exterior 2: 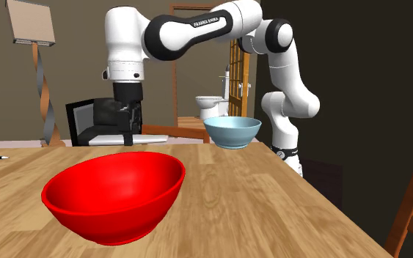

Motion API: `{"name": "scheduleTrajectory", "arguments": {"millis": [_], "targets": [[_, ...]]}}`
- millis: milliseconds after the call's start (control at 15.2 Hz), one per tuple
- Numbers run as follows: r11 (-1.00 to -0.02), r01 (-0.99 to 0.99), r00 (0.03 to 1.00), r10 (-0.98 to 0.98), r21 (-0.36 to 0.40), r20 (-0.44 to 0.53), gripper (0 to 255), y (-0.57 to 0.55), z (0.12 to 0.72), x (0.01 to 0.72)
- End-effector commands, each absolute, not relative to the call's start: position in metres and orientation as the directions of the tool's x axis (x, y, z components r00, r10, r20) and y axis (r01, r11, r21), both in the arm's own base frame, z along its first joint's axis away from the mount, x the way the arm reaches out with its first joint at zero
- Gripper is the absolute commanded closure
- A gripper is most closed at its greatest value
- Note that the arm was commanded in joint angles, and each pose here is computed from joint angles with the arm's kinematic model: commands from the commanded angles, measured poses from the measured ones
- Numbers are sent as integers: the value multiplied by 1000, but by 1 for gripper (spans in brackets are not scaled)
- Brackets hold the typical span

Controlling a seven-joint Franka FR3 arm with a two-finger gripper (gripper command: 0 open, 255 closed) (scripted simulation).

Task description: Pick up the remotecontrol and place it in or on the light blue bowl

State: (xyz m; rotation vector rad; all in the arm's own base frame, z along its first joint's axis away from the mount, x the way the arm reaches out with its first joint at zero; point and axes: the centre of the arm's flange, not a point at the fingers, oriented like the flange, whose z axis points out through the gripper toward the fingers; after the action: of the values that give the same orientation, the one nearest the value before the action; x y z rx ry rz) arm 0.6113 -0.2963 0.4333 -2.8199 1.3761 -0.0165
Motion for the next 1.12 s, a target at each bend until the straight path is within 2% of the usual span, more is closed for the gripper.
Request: {"name": "scheduleTrajectory", "arguments": {"millis": [0, 1056], "targets": [[-615, -788, 615, -788, -8, 8, 255, -297, 445, 611], [-615, -788, 615, -788, -8, 8, 255, -297, 529, 611]]}}
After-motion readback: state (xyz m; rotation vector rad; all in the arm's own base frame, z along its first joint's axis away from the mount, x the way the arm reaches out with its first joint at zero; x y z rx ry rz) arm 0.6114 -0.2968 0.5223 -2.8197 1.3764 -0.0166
